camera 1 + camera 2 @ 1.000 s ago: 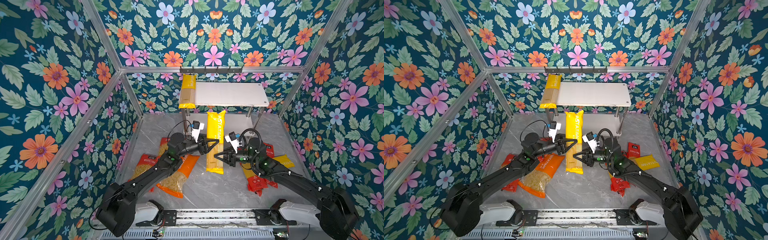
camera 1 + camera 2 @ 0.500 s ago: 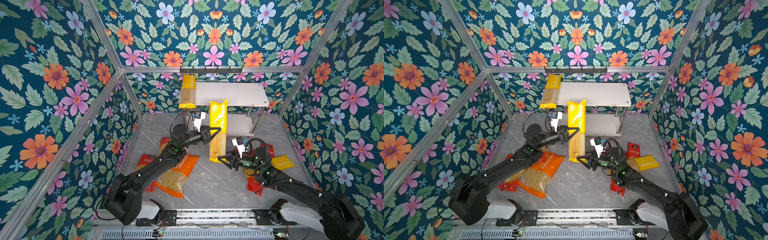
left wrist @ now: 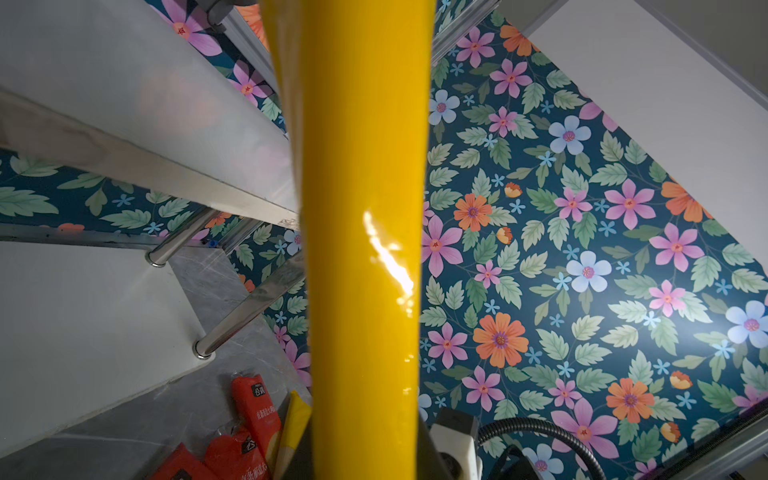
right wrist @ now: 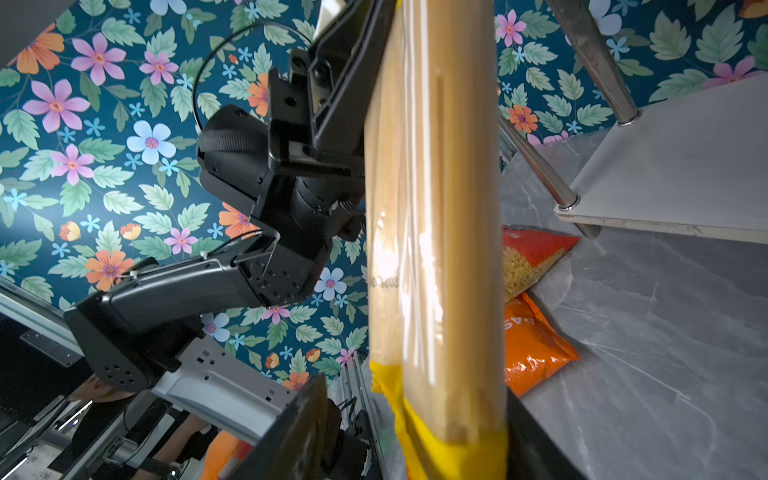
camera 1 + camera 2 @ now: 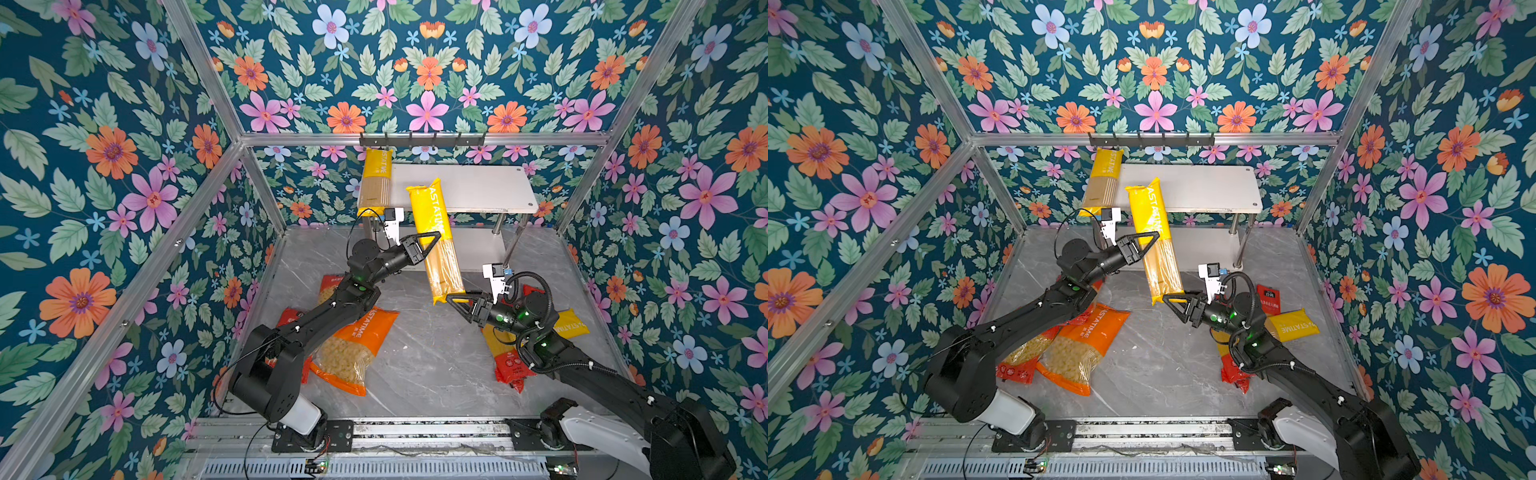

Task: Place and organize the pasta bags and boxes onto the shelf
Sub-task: 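Lift the second yellow pack upright with both grippers toward the shelf, then stand the pack on the upper shelf beside the first with both grippers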

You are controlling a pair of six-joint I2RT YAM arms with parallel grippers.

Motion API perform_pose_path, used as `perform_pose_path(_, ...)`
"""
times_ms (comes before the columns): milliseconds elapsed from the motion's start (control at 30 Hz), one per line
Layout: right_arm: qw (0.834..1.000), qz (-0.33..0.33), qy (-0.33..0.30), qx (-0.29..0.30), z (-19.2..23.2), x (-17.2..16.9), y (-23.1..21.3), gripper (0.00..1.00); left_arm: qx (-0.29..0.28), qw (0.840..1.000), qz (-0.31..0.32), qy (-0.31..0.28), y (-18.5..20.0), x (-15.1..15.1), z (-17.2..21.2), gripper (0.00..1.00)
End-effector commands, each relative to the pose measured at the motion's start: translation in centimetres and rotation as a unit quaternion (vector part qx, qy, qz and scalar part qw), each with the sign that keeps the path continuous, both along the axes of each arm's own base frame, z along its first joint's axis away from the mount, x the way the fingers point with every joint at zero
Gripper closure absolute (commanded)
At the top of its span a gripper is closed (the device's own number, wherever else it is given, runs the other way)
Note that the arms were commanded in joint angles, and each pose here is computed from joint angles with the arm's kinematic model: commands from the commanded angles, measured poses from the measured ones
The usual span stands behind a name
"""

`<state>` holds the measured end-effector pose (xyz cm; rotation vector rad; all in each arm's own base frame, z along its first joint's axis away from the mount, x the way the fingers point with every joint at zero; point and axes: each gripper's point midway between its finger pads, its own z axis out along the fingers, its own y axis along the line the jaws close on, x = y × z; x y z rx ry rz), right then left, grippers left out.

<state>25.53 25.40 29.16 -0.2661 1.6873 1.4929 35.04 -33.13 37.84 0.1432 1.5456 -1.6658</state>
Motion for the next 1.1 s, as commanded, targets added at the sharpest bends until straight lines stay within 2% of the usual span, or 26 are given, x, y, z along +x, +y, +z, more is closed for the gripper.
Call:
perform_pose_path(0, 0.999, -0.022, 0.023, 0.029, 1.3, 1.5, -0.6, 0.4, -0.065, 0.997, 0.002, -0.046, 1.0, -0.7, 4.3, 0.89)
perform_pose_path(100, 0.998, -0.034, 0.033, 0.051, 1.7, 2.9, -1.1, 0.44, -0.07, 0.997, -0.007, -0.039, 0.7, -0.6, 4.4, 0.89)
perform_pose_path(300, 0.995, 0.002, 0.03, 0.092, 3.5, 3.8, 0.0, 0.68, -0.062, 0.998, -0.014, -0.027, 0.2, -0.3, 4.3, 0.87)
perform_pose_path(467, 0.994, -0.001, 0.027, 0.11, 4.4, 4.4, 0.0, 0.78, -0.044, 0.999, -0.003, -0.007, 0.1, 0.8, 3.9, 0.83)
perform_pose_path(500, 0.993, -0.003, 0.028, 0.113, 4.6, 4.6, 0.0, 0.81, -0.042, 0.999, 0.001, -0.001, 0.1, 1.2, 3.8, 0.79)
perform_pose_path(567, 0.991, -0.017, 0.036, 0.128, 5.3, 5.2, -0.1, 0.9, -0.037, 0.999, 0.013, 0.01, 0.4, 2.2, 3.9, 0.63)
perform_pose_path(667, 0.984, -0.045, 0.031, 0.167, 7.6, 6.3, -0.4, 1.0, -0.022, 0.999, 0.042, 0.026, 1.6, 3.6, 3.9, 0.44)
perform_pose_path(800, 0.972, -0.087, 0.047, 0.214, 10.2, 8.7, -0.9, 1.0, -0.001, 0.994, 0.092, 0.056, 4.5, 5.0, 3.0, 0.32)
perform_pose_path(933, 0.956, -0.128, 0.104, 0.242, 11.5, 11.7, -0.8, 1.0, 0.025, 0.984, 0.151, 0.086, 8.6, 5.2, 1.3, 0.29)
perform_pose_path(1067, 0.948, -0.153, 0.152, 0.233, 12.5, 13.9, 0.3, 1.0, 0.039, 0.976, 0.2, 0.078, 12.5, 4.0, 1.1, 0.29)
